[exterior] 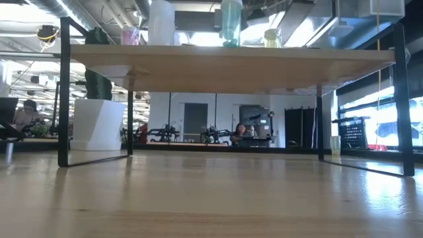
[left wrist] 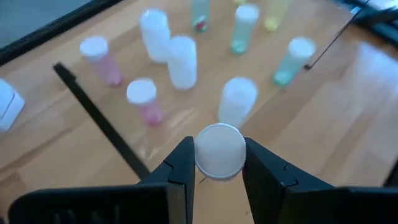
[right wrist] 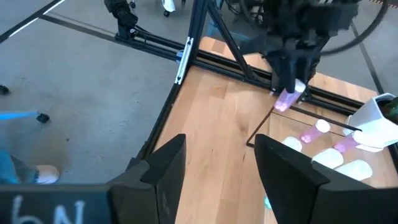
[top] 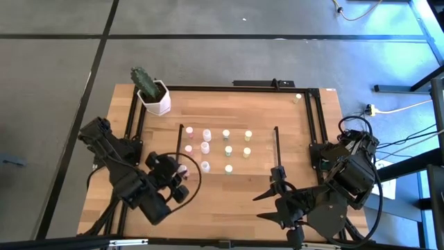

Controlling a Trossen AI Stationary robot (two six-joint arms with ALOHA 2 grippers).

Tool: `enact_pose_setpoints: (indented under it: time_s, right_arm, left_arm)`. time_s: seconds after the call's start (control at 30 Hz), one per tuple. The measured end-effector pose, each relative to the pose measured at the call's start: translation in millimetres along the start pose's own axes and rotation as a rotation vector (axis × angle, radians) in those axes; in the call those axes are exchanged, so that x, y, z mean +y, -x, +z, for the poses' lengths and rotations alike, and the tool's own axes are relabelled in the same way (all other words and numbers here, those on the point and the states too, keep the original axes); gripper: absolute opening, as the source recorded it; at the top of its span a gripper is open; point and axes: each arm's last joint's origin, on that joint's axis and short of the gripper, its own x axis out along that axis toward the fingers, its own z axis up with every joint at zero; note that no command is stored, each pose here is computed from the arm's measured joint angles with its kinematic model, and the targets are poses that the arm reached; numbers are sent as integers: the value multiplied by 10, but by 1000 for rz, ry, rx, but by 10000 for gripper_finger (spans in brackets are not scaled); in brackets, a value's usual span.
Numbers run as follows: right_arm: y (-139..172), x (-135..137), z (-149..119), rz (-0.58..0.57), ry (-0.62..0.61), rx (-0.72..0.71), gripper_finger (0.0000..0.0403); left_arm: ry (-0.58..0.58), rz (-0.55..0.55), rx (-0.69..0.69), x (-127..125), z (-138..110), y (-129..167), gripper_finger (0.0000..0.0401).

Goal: Pick and place medicine bottles onto shelf by color
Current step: Put the pink pill bottle on the shelf aligned with the other pink pill bottles

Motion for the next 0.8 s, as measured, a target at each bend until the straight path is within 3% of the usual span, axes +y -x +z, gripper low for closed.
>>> enact_pose_setpoints:
  time_s: [0.27, 0.8]
  right_arm:
    - [-10, -37, 6, -64, -2, -11, 192]
    - [-17, -49, 9, -68, -2, -11, 192]
  left_arm:
    - [-11, 92, 70, 16, -52, -267, 86]
    - [-43, 74, 87, -31, 90, -429, 86]
